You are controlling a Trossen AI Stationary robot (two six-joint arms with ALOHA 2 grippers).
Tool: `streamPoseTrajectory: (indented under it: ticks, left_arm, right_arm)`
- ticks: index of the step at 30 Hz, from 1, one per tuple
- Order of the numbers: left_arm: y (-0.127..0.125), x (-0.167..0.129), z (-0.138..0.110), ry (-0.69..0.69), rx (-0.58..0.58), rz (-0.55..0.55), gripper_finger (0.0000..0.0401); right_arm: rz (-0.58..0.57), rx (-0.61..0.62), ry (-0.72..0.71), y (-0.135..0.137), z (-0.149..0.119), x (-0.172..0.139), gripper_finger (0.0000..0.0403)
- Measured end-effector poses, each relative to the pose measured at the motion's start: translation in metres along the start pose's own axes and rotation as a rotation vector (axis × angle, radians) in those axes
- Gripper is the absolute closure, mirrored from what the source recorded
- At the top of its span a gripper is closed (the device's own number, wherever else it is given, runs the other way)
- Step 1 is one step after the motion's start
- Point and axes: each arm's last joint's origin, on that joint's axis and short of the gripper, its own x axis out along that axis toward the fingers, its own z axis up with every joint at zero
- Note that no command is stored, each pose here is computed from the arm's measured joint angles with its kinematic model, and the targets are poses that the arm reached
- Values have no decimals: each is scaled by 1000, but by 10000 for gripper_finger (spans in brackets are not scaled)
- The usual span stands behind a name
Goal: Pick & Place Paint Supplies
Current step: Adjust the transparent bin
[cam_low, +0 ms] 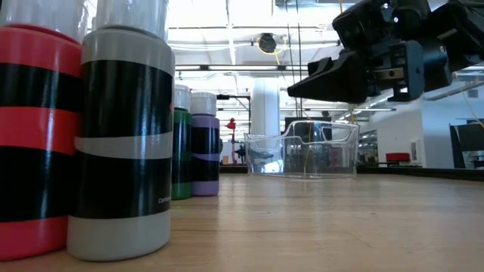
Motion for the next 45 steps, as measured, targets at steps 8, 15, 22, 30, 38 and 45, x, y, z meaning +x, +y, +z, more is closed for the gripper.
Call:
streamPoseTrajectory:
  ticks: [8, 15, 22, 30, 38, 45]
  left_arm:
    - [-5, 7, -21, -3, 18, 8, 401]
    - [-3, 7, -21, 6, 28, 61, 397]
    - [-3, 7, -20, -6, 36, 64, 394]
    - [-4, 7, -20, -20, 105, 39, 388]
    - [-3, 7, -18, -33, 124, 43, 398]
    - [-4, 7, -20, -20, 107, 38, 383]
  right_arm:
    - [-53, 26, 56, -11, 0, 5, 371]
    - [-258, 27, 403, -29, 24, 27, 371]
    - [-225, 24, 738, -51, 83, 28, 326]
    - [-72, -95, 1020, -58, 99, 5, 225]
    - [-26, -4, 1055, -88, 87, -2, 218]
    - [-34, 60, 1176, -106, 75, -17, 216]
